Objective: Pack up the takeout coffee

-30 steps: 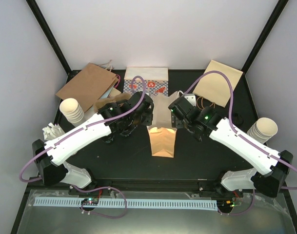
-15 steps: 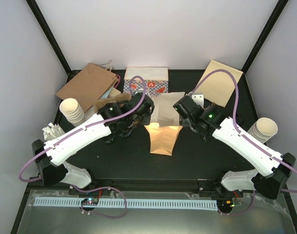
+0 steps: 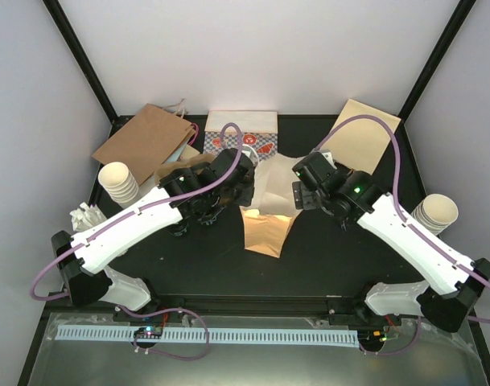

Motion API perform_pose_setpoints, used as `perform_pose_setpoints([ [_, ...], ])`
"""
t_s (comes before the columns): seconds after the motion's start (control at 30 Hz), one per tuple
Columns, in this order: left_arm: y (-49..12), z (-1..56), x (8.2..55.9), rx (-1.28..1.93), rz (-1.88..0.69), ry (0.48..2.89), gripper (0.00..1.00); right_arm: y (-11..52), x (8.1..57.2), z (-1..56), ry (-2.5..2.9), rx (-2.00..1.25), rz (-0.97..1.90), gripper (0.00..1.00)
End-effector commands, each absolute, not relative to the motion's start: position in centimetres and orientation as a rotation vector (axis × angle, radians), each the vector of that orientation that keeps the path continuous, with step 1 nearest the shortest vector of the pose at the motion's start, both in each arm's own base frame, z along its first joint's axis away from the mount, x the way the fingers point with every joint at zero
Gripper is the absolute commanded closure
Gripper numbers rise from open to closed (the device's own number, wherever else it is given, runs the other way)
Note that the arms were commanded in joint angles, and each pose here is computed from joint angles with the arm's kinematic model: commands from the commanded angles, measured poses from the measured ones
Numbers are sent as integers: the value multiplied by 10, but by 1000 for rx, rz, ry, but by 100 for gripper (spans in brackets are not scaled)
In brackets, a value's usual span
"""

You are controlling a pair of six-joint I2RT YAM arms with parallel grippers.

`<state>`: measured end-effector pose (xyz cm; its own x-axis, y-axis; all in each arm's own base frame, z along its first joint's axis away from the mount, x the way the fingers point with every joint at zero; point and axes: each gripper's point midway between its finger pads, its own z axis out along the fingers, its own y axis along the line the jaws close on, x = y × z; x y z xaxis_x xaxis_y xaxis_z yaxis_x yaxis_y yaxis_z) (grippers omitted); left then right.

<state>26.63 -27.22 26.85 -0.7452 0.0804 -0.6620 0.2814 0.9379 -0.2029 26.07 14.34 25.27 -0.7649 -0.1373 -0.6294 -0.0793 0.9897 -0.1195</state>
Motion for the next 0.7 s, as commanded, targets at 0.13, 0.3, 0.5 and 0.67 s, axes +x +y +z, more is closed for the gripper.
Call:
perform_pose_setpoints([
  [0.13,-312,285,268,492,-522,2332,99,164,254,318,2280,-385,111,0],
  [0.3,-312,286,276,482,-469,2337,98,159,250,337,2238,-379,133,0],
  [0.5,-310,300,291,413,-453,2285,98,160,247,348,2217,-366,178,0],
  [0.67,-308,307,307,336,-476,2276,98,160,237,362,2165,-359,266,0],
])
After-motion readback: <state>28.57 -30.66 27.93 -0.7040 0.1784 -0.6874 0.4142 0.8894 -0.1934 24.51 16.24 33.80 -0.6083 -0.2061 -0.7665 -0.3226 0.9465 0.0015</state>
